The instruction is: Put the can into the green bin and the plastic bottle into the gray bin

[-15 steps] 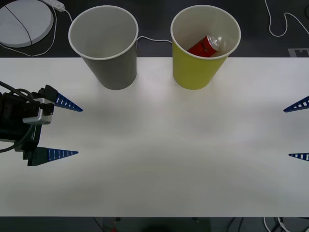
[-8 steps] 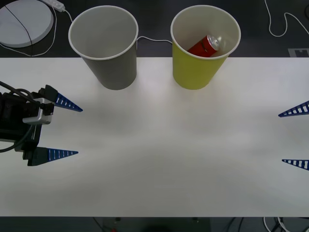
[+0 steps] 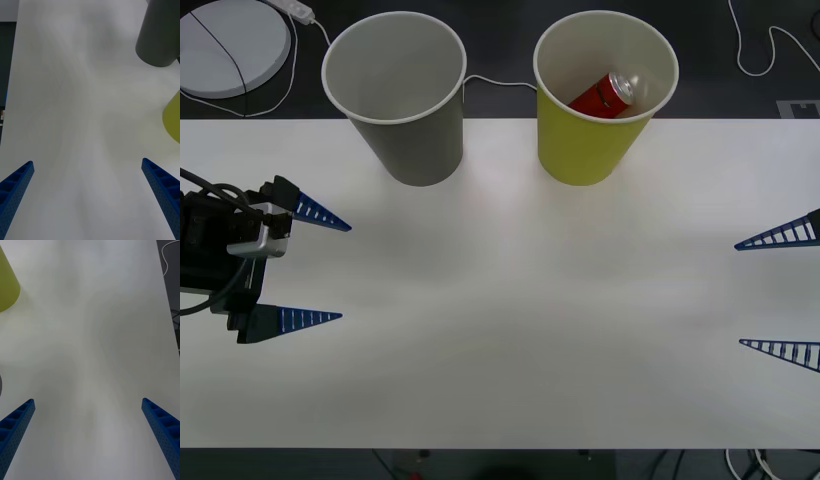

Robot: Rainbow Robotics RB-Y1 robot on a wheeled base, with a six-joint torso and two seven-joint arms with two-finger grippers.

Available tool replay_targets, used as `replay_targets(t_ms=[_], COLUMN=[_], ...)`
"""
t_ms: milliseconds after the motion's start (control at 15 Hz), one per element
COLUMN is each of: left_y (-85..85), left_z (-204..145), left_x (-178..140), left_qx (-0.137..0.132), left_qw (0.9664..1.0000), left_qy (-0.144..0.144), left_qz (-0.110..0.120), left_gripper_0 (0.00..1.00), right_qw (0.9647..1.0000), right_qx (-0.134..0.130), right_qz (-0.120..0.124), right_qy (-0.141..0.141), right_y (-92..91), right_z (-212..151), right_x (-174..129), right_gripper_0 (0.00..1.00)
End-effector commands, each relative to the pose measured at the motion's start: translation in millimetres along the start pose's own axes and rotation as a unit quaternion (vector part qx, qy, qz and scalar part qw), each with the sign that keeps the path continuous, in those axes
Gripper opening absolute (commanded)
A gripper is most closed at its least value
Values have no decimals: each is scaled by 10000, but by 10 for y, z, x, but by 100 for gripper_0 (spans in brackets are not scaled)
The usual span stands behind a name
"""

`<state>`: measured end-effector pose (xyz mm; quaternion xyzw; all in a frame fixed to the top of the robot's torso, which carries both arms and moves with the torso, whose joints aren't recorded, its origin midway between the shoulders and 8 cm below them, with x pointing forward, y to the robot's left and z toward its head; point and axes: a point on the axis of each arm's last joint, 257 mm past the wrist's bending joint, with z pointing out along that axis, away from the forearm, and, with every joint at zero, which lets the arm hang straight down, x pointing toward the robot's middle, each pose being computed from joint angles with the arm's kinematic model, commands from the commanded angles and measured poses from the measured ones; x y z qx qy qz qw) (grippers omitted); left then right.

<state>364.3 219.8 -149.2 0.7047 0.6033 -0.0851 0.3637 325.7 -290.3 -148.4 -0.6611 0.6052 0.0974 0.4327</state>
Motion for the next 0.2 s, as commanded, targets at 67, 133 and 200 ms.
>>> replay_targets(t_ms=[67,133,200], left_y=[0,0,0], left_z=[0,0,0], left_x=[0,0,0], left_qx=[0,0,0], left_qw=[10000,10000,10000], left_qy=[0,0,0], left_qz=[0,0,0], left_gripper_0=[100,100,100], right_qw=[10000,10000,10000], right_qx=[-22,-22,-22], right_qz=[67,67,67], right_qy=[-8,-8,-8], right_y=[29,29,29], right_z=[7,7,7], right_x=[9,9,9], right_gripper_0=[100,100,100])
